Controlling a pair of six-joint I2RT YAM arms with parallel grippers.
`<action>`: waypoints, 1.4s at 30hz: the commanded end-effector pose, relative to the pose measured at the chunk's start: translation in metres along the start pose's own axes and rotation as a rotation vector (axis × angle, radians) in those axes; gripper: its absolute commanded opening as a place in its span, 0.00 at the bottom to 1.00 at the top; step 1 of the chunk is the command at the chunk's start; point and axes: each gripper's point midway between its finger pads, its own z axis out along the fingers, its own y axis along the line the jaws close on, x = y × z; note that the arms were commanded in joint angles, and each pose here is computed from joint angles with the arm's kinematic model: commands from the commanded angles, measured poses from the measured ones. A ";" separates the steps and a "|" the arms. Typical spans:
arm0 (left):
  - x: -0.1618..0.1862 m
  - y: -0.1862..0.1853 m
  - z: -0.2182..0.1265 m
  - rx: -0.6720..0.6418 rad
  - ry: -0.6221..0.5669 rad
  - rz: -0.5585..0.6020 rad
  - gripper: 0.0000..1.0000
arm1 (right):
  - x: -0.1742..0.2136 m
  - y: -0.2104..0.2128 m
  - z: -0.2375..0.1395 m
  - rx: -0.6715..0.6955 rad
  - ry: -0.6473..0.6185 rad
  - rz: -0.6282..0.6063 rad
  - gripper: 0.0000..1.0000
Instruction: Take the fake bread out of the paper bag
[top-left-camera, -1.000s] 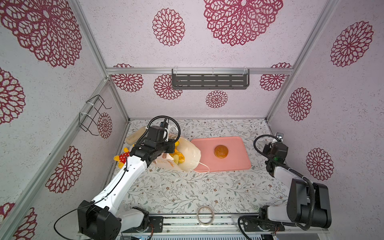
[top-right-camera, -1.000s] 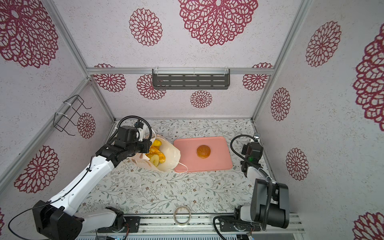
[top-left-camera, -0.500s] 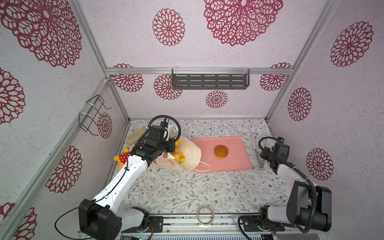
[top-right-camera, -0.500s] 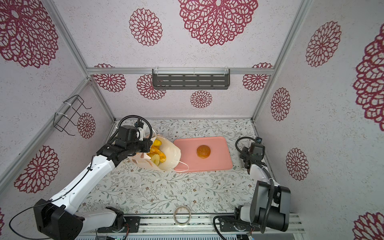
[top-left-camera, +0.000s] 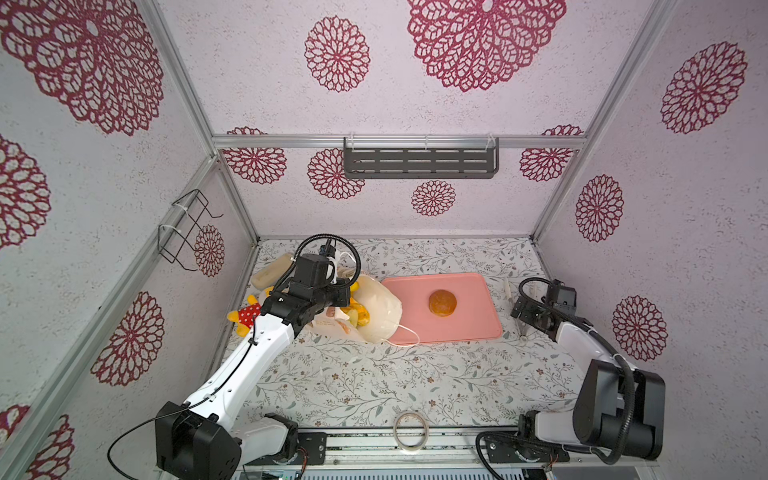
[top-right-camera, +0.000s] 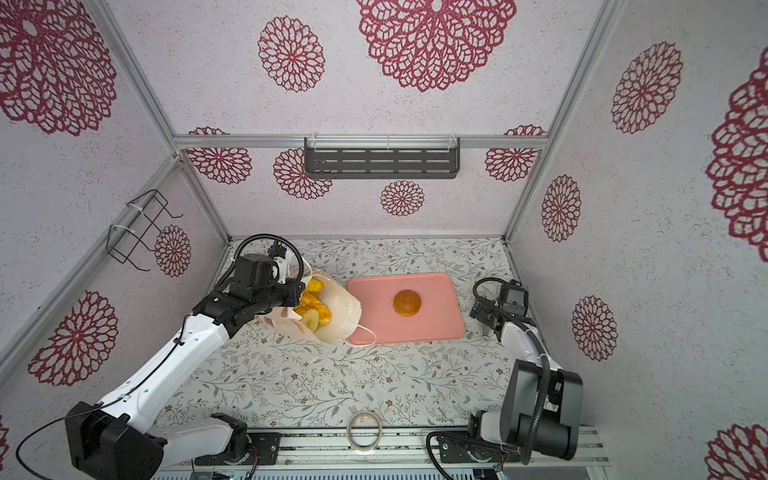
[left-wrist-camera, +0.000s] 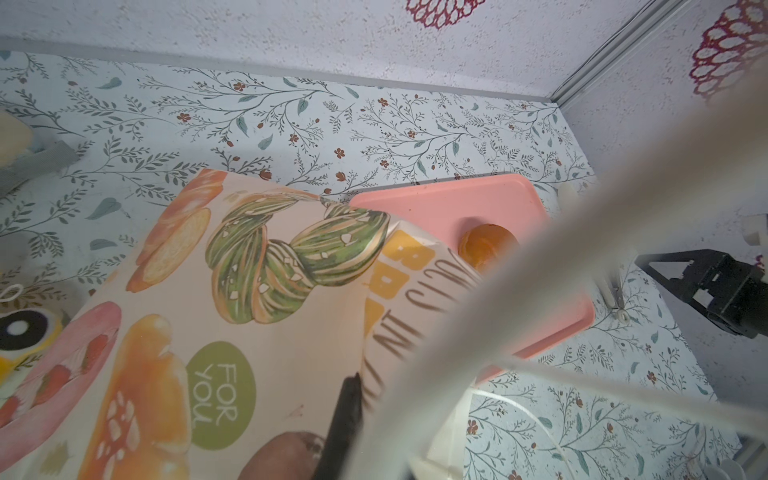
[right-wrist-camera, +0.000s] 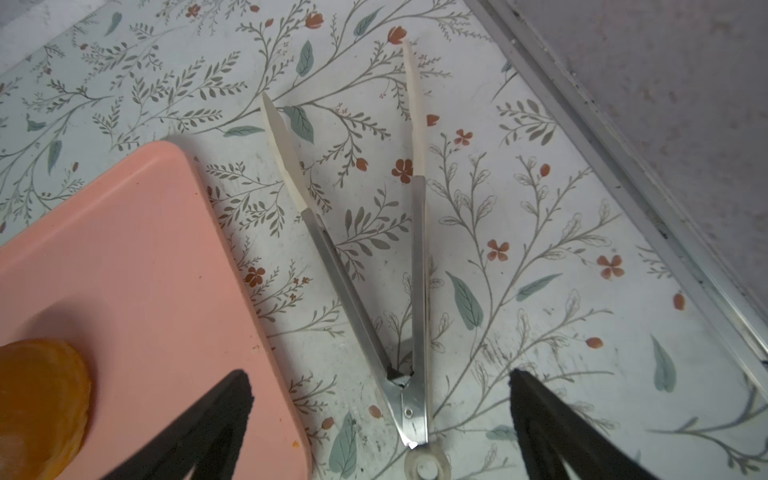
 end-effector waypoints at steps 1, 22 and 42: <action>-0.012 -0.004 -0.008 0.020 -0.054 0.008 0.00 | -0.004 0.000 0.022 -0.009 0.026 -0.062 0.99; -0.015 -0.006 -0.011 0.032 -0.071 -0.007 0.00 | 0.019 -0.012 0.058 0.001 0.163 -0.217 0.80; -0.017 -0.006 -0.014 0.030 -0.082 -0.008 0.00 | 0.013 0.001 0.058 -0.043 0.225 -0.166 0.24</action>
